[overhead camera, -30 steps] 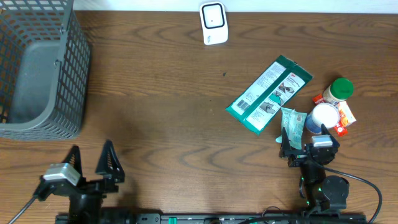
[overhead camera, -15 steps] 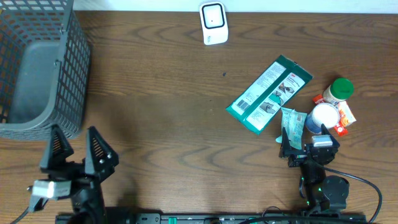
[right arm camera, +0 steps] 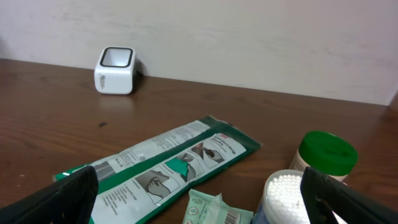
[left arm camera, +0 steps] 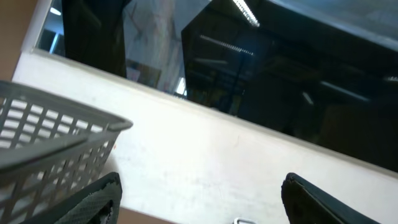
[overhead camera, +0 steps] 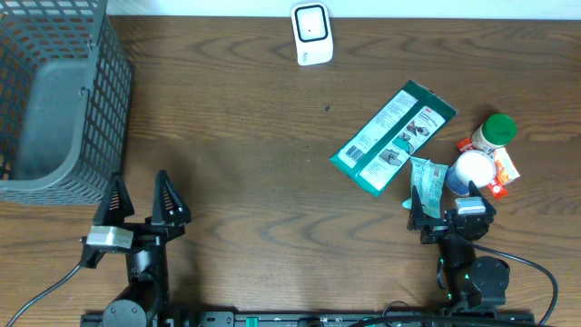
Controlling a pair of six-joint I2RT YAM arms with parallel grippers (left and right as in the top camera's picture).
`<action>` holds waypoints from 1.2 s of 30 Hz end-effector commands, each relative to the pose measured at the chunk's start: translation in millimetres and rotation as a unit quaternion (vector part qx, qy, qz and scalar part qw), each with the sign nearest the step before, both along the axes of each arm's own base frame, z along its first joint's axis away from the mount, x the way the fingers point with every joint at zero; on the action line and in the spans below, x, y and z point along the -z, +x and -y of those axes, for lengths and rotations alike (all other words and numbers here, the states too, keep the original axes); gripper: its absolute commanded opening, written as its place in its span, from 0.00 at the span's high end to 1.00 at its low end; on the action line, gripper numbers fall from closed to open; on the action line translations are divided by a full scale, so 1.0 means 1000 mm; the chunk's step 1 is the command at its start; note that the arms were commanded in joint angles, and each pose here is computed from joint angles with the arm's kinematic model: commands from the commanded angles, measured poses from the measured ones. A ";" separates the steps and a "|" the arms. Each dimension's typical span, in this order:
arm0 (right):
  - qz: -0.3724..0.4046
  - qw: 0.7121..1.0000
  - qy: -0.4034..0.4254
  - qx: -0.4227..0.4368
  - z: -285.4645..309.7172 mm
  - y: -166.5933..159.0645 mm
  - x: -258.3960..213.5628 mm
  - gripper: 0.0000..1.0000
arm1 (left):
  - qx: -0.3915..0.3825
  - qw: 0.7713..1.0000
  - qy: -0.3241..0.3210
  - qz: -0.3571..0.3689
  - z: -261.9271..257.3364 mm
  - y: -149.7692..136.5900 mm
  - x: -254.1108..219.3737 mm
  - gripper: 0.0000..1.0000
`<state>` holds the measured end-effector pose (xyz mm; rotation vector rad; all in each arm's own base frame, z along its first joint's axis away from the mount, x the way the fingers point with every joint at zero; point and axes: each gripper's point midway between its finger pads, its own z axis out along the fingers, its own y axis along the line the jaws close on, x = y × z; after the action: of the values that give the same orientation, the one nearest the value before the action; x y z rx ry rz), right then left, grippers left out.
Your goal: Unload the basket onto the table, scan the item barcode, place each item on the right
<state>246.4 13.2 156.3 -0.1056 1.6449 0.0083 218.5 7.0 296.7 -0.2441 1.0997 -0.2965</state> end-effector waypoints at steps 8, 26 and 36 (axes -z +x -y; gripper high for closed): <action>0.000 1.000 -0.001 -0.003 -0.002 0.000 0.000 0.01 | -0.005 0.998 0.002 -0.067 -0.001 0.016 0.046 0.17; 0.000 1.000 -0.001 -0.003 -0.002 0.000 0.000 0.01 | -0.013 0.954 0.145 -0.262 0.005 0.027 0.141 0.17; 0.000 1.000 -0.001 -0.003 -0.002 0.000 0.000 0.01 | 0.010 0.942 0.165 -0.293 0.012 0.025 0.159 0.17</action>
<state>246.4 13.1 156.3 -0.1053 1.6450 0.0080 245.5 -3.1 151.3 -0.0485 1.6732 -0.0603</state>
